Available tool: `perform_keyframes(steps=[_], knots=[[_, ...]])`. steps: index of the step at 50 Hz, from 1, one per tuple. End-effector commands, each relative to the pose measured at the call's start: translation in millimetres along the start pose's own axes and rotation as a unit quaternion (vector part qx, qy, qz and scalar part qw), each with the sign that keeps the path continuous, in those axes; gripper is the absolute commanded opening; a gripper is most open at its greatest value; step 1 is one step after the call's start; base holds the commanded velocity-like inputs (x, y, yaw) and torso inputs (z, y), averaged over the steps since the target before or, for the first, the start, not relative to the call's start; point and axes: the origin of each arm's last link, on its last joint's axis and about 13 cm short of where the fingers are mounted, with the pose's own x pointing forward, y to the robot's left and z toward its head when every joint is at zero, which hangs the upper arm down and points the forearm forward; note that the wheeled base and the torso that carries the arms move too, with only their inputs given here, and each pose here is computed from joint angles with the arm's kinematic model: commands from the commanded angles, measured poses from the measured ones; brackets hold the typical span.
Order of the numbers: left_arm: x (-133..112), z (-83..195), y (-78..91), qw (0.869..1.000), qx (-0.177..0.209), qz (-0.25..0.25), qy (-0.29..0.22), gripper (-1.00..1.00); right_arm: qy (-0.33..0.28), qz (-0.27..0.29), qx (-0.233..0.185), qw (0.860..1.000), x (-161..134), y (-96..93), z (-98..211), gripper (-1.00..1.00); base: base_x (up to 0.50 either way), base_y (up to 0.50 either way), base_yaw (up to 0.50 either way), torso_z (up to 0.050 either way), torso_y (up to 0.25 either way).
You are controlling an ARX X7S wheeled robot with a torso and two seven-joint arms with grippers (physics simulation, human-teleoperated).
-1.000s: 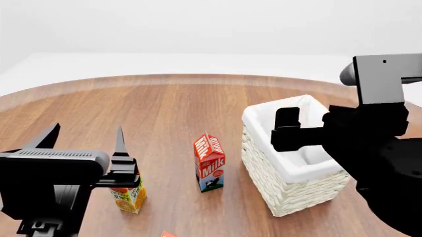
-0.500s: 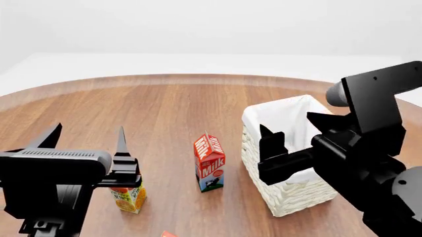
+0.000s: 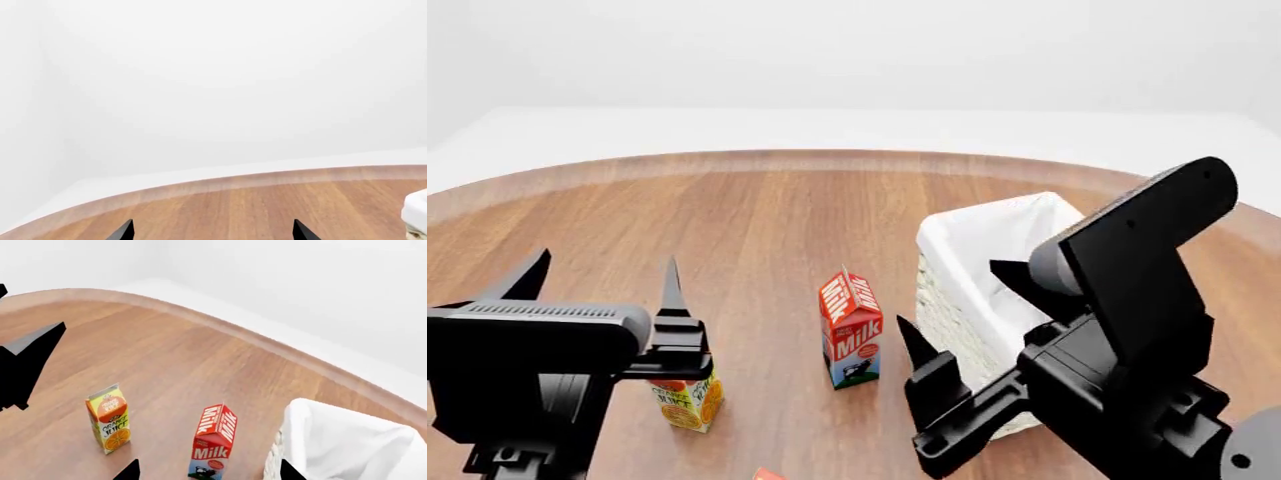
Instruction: Pick up the cream cheese box and the butter, and put them in the basket.
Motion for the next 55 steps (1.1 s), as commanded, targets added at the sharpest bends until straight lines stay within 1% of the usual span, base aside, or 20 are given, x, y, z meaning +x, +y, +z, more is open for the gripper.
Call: perform_keyframes(steps=[1, 10, 17, 22, 27, 33, 40, 44, 48, 50, 55], knots=[[0, 0, 0.2, 1.0, 0.0, 0.0, 0.0, 1.0, 0.001, 0.031, -0.027, 0.999, -5, 8.2, -4, 1.0, 0.0, 0.0, 0.0, 0.0, 0.0], [0, 0, -0.2, 1.0, 0.001, 0.0, 0.0, 1.0, 0.007, 0.067, -0.041, 0.997, -6, 14.1, -10, 1.0, 0.0, 0.0, 0.0, 0.0, 0.0], [0, 0, -0.4, 1.0, 0.001, -0.001, -0.001, 1.0, 0.011, 0.078, -0.045, 0.996, -3, 15.7, -12, 1.0, 0.0, 0.0, 0.0, 0.0, 0.0], [0, 0, -0.3, 1.0, 0.001, -0.001, -0.001, 1.0, 0.015, 0.087, -0.052, 0.995, 0, 17.4, -15, 1.0, 0.0, 0.0, 0.0, 0.0, 0.0], [-1, 1, -0.3, 1.0, 0.001, -0.001, -0.001, 1.0, 0.019, 0.095, -0.07, 0.993, 1, 20.0, -18, 1.0, 0.0, 0.0, 0.0, 0.0, 0.0], [0, 0, -0.1, 1.0, 0.0, -0.001, -0.001, 1.0, 0.026, 0.103, -0.075, 0.992, 2, 21.6, -20, 1.0, 0.0, 0.0, 0.0, 0.0, 0.0], [0, 1, 0.2, 1.0, -0.001, -0.001, -0.001, 1.0, 0.04, 0.131, -0.078, 0.987, 0, 26.4, -23, 1.0, 0.0, 0.0, 0.0, 0.0, 0.0], [0, 1, 0.4, 1.0, -0.001, 0.0, -0.001, 1.0, 0.041, 0.141, -0.092, 0.985, -1, 29.8, -25, 1.0, 0.0, 0.0, 0.0, 0.0, 0.0], [-1, 1, 0.6, 1.0, -0.001, 0.0, -0.001, 1.0, 0.039, 0.14, -0.097, 0.985, 0, 31.6, -28, 1.0, 0.0, 0.0, 0.0, 0.0, 0.0], [-1, 0, 0.6, 1.0, -0.001, 0.001, -0.002, 1.0, 0.034, 0.14, -0.106, 0.984, -1, 33.2, -29, 1.0, 0.0, 0.0, 0.0, 0.0, 0.0], [-1, 1, 0.7, 1.0, 0.0, 0.001, -0.002, 1.0, 0.038, 0.154, -0.108, 0.981, -2, 35.6, -32, 1.0, 0.0, 0.0, 0.0, 0.0, 0.0]])
